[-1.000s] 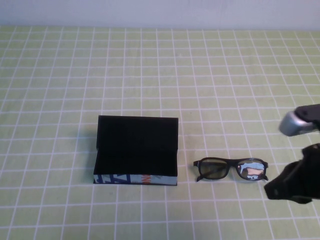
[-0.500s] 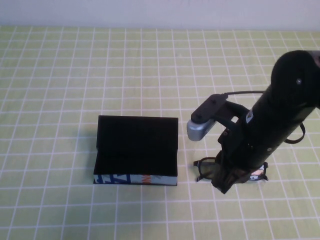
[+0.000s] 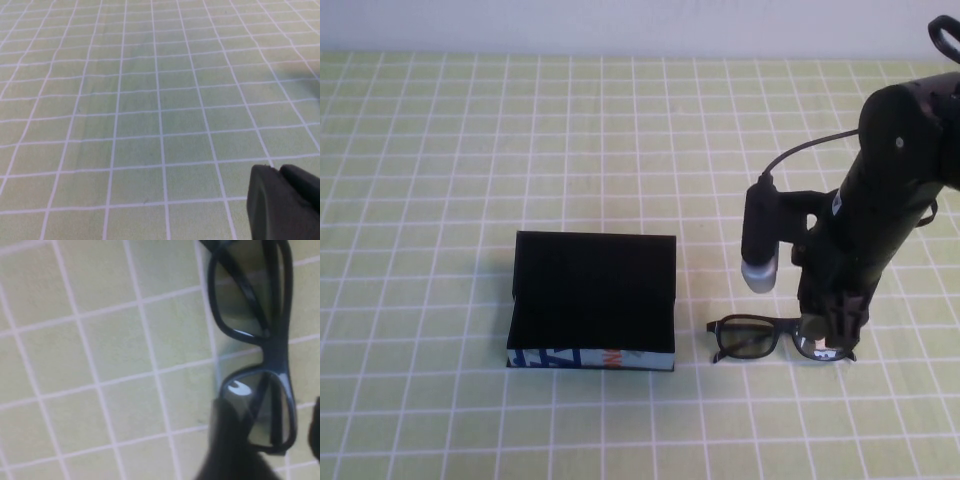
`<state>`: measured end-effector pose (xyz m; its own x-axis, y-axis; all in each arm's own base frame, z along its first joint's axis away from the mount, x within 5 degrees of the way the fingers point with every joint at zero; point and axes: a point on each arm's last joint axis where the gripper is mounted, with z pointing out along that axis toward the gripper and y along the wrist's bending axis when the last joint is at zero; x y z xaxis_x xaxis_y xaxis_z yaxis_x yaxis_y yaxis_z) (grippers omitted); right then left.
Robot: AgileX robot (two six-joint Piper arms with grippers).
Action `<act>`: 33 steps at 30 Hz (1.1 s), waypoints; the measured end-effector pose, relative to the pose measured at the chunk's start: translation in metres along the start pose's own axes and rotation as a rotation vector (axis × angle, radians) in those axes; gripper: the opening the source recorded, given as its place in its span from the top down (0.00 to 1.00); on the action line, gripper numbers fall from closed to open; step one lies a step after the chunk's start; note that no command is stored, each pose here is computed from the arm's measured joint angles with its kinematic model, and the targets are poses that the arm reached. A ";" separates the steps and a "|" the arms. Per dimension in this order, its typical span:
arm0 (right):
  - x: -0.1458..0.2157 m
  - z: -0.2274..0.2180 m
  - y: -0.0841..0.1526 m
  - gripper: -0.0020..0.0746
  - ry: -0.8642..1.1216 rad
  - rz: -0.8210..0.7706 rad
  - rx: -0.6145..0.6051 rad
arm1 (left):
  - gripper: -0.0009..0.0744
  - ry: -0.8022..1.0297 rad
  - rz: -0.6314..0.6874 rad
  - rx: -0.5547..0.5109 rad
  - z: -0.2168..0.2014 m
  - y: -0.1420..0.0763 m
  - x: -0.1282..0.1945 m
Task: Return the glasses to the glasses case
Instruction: Pick up the glasses from the table
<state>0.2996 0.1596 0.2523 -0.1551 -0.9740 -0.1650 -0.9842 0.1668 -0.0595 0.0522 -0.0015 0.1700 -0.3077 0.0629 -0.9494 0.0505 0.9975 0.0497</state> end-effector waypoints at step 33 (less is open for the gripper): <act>-0.005 0.061 -0.043 0.40 0.007 -0.091 -0.008 | 0.99 0.002 0.000 0.000 0.000 0.000 0.000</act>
<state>0.3480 0.1666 0.1952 -0.0657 -0.9861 -0.1526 -0.9948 0.0766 -0.0666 0.0521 -0.0015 0.1699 -0.3092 0.0630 -0.9489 0.0505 0.9975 0.0497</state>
